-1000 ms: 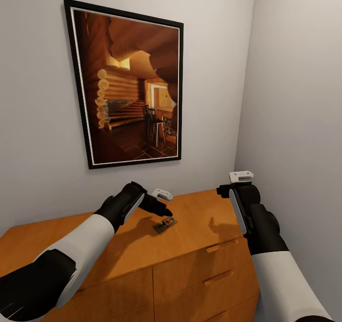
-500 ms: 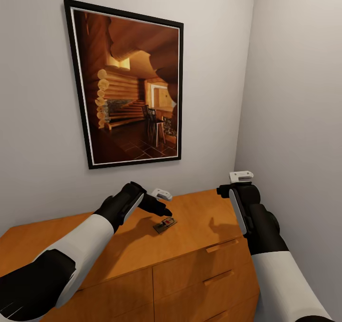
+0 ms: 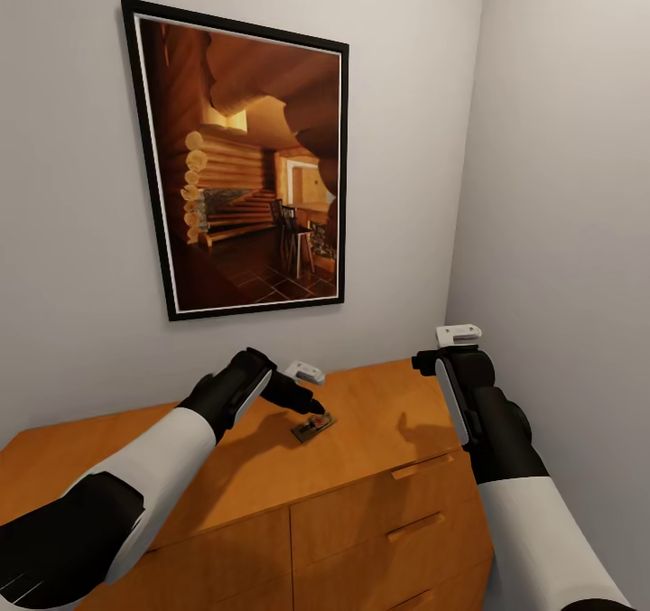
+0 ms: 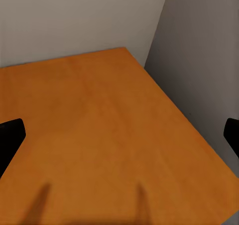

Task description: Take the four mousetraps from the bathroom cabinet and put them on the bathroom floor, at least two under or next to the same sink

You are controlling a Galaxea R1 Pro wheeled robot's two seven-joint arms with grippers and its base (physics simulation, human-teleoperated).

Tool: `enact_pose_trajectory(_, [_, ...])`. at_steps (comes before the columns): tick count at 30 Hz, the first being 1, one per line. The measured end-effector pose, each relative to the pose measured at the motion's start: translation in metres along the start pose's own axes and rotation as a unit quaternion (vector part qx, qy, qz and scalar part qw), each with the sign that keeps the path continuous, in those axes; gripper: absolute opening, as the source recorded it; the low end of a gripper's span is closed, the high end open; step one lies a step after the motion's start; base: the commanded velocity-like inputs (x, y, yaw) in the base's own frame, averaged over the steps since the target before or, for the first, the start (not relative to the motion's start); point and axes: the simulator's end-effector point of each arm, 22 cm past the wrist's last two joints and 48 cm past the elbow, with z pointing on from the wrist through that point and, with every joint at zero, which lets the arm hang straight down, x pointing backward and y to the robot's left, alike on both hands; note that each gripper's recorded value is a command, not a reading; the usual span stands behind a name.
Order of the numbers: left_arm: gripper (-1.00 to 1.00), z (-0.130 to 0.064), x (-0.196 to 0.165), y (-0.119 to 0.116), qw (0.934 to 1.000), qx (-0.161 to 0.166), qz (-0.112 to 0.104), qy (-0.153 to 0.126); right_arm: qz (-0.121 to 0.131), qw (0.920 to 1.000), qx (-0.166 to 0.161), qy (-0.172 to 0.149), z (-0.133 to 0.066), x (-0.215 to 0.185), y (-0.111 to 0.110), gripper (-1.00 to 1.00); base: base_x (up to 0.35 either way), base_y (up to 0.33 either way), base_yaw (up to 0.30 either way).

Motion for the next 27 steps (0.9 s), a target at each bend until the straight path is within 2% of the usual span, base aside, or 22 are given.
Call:
enact_pose_trajectory(13, [1.00,0.011,0.023,0.006,0.9996,-0.001,-0.016,0.025,0.000,1.0000,0.000,0.000,0.000,0.000,0.000,1.00,0.000,0.000,0.000])
enact_pose_trajectory(27, [1.00,0.015,0.031,0.007,0.9992,-0.001,-0.021,0.035,0.000,1.0000,0.001,0.000,0.000,0.000,0.000,1.00,0.000,0.000,0.000])
